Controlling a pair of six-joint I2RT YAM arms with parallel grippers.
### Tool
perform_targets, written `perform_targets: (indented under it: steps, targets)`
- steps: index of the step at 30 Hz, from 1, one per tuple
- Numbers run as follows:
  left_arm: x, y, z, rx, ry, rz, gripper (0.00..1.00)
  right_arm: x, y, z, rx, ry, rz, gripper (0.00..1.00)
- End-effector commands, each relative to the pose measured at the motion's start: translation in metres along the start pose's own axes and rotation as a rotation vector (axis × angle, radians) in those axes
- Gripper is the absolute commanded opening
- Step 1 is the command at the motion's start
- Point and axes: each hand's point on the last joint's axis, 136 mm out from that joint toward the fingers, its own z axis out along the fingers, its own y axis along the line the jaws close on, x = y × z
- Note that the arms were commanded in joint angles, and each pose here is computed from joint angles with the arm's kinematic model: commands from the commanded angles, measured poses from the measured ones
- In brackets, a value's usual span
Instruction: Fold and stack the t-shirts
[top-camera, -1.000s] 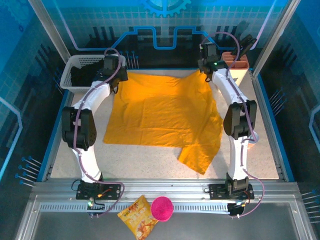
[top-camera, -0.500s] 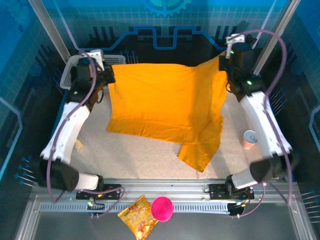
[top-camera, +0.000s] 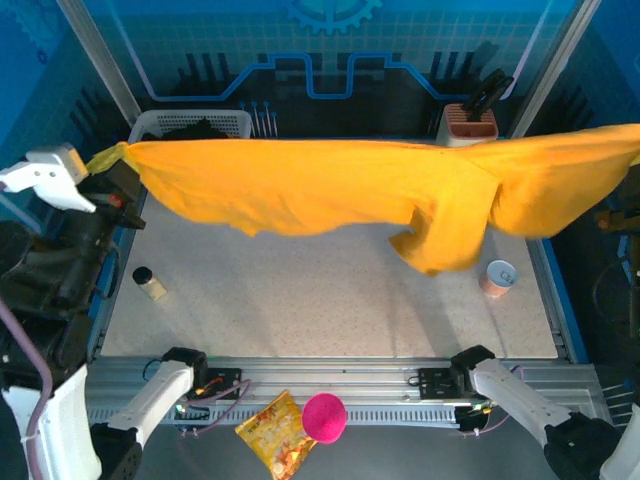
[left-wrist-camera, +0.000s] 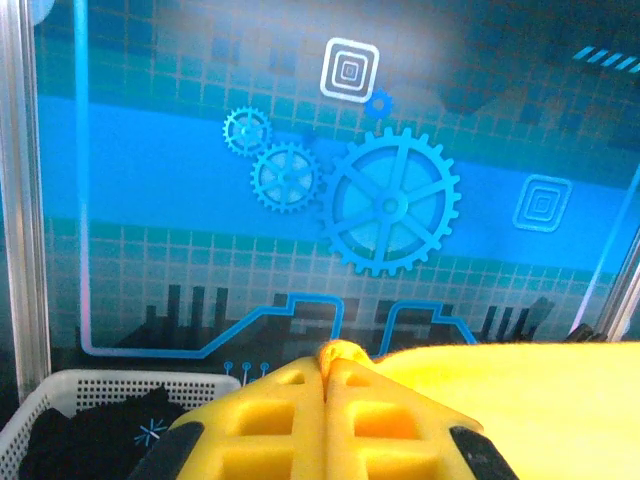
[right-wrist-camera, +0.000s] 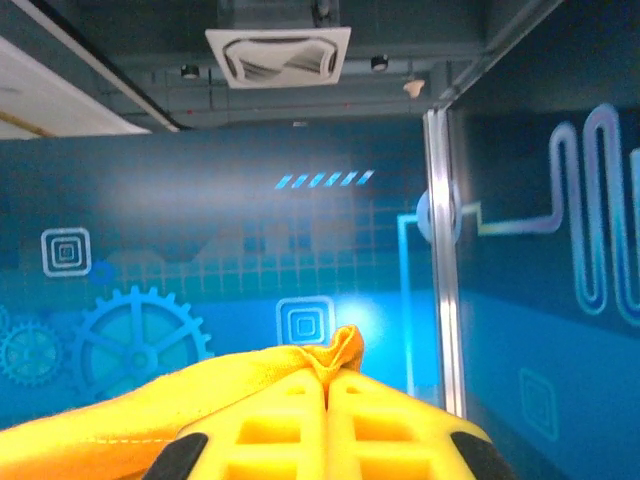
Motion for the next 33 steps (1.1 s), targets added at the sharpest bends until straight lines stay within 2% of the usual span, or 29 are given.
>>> perform_targets:
  steps: [1,8,12,16,22,27,30,33]
  targets:
    - [0.011,0.008,0.012,-0.047,0.068,0.05,0.0,0.036,0.018,0.043,0.031,0.141,-0.15,0.0]
    - [0.004,0.005,0.053,-0.035,0.095,0.106,0.0,0.061,0.052,0.103,0.008,0.235,-0.328,0.0]
    - [0.03,0.001,0.089,0.009,0.153,0.095,0.0,0.108,0.083,0.134,-0.068,0.319,-0.445,0.0]
    - [0.085,-0.004,0.127,0.076,0.245,0.029,0.0,0.197,0.122,0.16,-0.175,0.466,-0.533,0.0]
    - [0.218,-0.003,0.182,0.132,0.438,-0.135,0.0,0.369,0.174,0.188,-0.284,0.694,-0.607,0.0]
    - [0.335,0.011,0.232,0.055,0.584,-0.147,0.0,0.517,0.185,0.226,-0.246,0.859,-0.695,0.0]
    - [0.384,0.026,0.267,-0.028,0.631,-0.128,0.0,0.593,0.179,0.245,-0.185,0.937,-0.736,0.0]
    - [0.421,0.046,0.3,-0.121,0.659,-0.096,0.0,0.639,0.164,0.264,-0.085,0.969,-0.76,0.0]
